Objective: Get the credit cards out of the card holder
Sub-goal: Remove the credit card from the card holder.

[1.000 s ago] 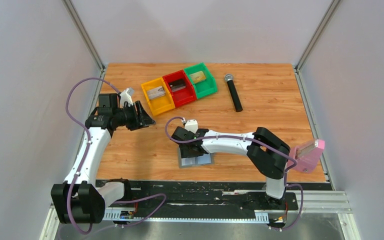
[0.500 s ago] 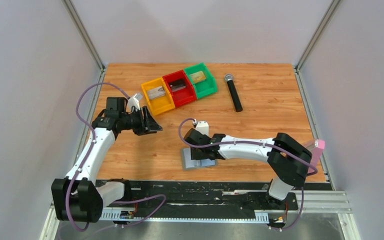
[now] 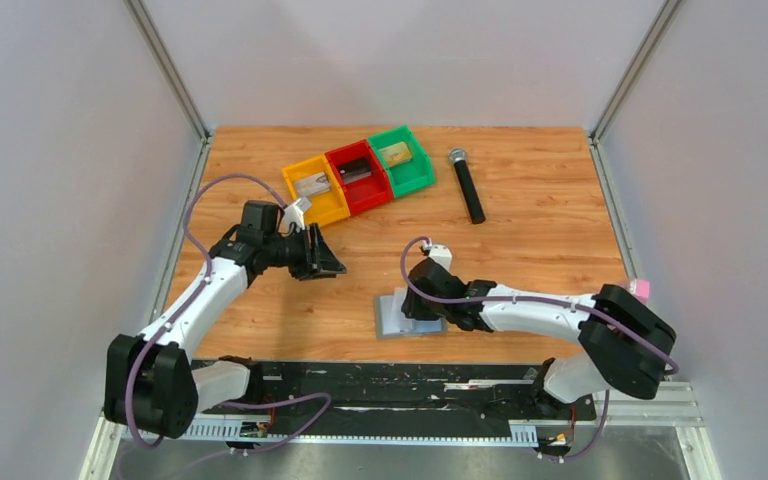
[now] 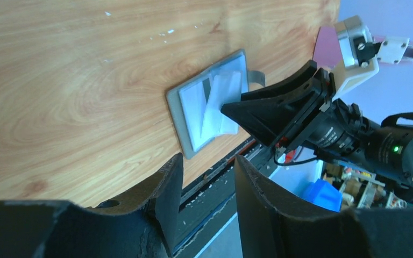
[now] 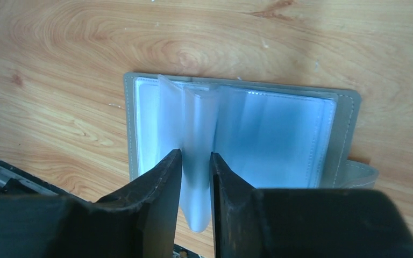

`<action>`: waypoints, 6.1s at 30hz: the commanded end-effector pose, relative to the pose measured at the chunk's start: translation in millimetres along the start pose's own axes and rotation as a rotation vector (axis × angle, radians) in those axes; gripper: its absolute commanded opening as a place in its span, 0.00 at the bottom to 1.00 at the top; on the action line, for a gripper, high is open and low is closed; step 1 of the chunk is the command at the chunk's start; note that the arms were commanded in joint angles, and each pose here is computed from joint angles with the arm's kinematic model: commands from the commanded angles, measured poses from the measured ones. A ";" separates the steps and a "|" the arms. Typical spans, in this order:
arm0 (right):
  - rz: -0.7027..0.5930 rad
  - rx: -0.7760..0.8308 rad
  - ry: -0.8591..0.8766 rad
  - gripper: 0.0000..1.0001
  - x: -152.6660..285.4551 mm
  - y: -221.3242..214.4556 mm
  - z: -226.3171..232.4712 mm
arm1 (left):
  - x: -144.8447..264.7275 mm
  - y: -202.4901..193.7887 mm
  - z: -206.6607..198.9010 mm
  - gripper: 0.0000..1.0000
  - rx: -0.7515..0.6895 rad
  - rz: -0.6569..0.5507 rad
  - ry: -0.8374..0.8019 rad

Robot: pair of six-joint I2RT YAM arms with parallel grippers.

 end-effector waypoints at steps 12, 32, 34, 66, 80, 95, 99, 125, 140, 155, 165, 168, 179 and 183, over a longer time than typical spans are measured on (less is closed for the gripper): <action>-0.174 -0.164 0.303 0.21 20.5 13.9 -19.3 | -100.6 -21.9 -22.3 0.33 -0.009 0.155 -0.110; -0.190 -0.278 -0.077 0.45 50.2 22.4 -78.2 | -160.3 -35.9 -0.5 0.23 -0.024 0.246 0.013; -0.214 -0.285 -0.127 0.47 61.7 26.6 -84.6 | -159.2 -36.7 1.9 0.23 -0.028 0.246 0.023; 0.087 0.052 -0.199 0.76 2.4 11.3 -0.6 | -56.7 -22.0 1.8 0.28 -0.059 -0.049 0.177; 0.152 0.125 -0.268 0.67 -20.4 -8.3 -4.2 | -58.7 -23.6 1.4 0.27 -0.049 -0.033 0.164; 0.032 0.053 -0.074 0.36 -16.3 1.5 18.4 | -76.5 -36.6 0.9 0.27 -0.038 0.092 0.046; -0.019 0.017 -0.010 0.30 -11.4 5.2 22.4 | -89.9 -38.8 2.5 0.26 -0.020 0.123 -0.008; -0.113 -0.151 0.239 0.25 0.3 8.7 13.7 | -155.5 -63.5 24.0 0.20 0.052 0.306 0.009; -0.154 -0.171 0.248 0.54 10.8 14.6 5.5 | -157.2 -67.2 4.3 0.20 0.083 0.346 -0.115; -0.208 -0.190 0.138 0.73 25.0 24.2 -15.5 | -165.6 -76.2 -16.7 0.20 0.098 0.395 -0.234; -0.252 -0.209 0.026 0.78 51.8 31.2 -37.4 | -171.7 -87.4 -28.0 0.20 0.081 0.424 -0.249; -0.281 -0.200 0.041 0.78 63.0 37.4 -36.2 | -173.9 -89.2 -31.9 0.20 0.074 0.432 -0.257; -0.339 -0.191 0.159 0.65 92.4 54.3 -20.8 | -178.3 -86.5 -35.7 0.21 0.062 0.429 -0.257; -0.347 -0.189 0.172 0.66 96.0 56.5 -19.3 | -178.1 -86.0 -42.6 0.23 0.063 0.433 -0.289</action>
Point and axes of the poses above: each gripper's point midway between its finger pads, its own x axis back along the fingers, its own z axis along the line the jaws close on, y = z × x, the point moved 5 cm from there along x, back along the fingers, and after that the axes turned 12 degrees about x, right-handed, at the moved point
